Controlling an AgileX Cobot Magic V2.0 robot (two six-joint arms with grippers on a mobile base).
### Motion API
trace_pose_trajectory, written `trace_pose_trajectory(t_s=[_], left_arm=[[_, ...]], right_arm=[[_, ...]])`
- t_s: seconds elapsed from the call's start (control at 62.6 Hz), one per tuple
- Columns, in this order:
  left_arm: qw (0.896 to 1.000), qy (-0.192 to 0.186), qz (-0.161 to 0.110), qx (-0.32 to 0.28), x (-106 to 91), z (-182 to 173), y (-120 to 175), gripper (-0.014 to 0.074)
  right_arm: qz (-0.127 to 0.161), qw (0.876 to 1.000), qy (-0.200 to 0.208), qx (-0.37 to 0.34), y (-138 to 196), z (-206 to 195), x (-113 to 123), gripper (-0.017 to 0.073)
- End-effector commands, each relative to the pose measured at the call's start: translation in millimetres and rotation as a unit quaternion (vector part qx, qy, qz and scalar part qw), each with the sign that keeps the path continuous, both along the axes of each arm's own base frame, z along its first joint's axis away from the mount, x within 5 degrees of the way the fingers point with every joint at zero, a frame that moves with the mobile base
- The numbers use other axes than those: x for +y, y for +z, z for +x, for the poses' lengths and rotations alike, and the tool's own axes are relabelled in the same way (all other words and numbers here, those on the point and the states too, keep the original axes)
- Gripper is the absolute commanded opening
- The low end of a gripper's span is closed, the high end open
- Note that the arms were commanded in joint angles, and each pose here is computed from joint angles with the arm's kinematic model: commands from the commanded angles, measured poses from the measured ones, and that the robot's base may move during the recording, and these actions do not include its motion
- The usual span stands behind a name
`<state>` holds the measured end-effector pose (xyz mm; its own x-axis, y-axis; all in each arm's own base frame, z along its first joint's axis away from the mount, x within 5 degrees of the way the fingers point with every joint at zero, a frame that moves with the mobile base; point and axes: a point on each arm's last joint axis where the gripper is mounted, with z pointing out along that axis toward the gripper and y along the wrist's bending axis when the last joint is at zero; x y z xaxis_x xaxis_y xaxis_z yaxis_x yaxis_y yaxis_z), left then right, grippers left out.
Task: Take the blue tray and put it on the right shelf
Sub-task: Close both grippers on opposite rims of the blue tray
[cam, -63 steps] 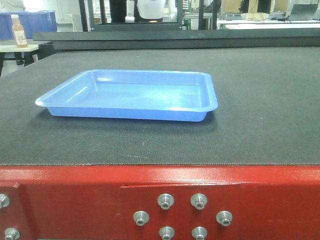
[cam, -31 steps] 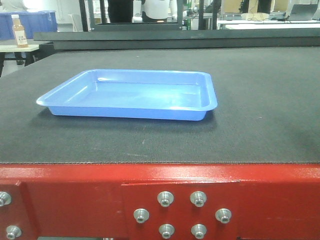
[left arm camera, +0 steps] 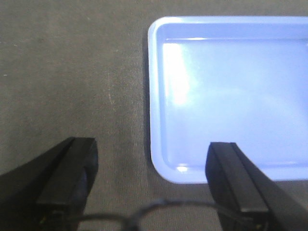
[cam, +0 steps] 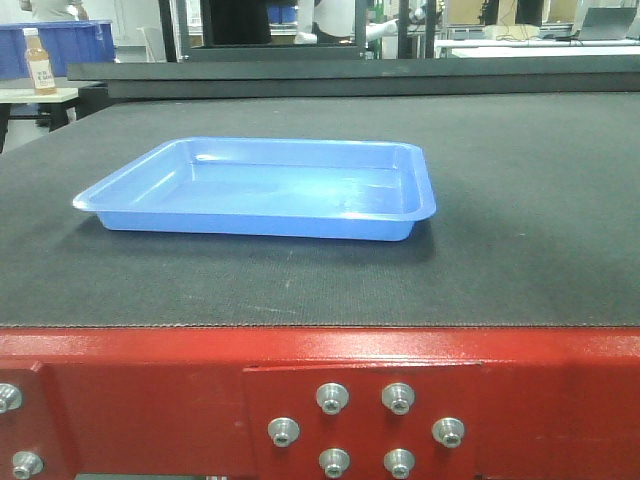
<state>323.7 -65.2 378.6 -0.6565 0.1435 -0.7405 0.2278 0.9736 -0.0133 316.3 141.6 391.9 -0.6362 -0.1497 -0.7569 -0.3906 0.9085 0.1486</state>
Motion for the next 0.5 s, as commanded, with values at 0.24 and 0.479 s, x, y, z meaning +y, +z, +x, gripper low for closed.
trace_pose_trajectory(t_s=[0.24, 0.479], left_arm=[[1.000, 0.009, 0.004, -0.004, -11.5, 64, -7, 0.0379], [0.999, 0.019, -0.004, 0.033, -19.5, 102, -46, 0.0379]], right_arm=[[-0.054, 0.986, -0.110, 0.109, -36, 94, 8, 0.0590], [-0.038, 0.979, -0.147, 0.135, -65, 127, 19, 0.0590]])
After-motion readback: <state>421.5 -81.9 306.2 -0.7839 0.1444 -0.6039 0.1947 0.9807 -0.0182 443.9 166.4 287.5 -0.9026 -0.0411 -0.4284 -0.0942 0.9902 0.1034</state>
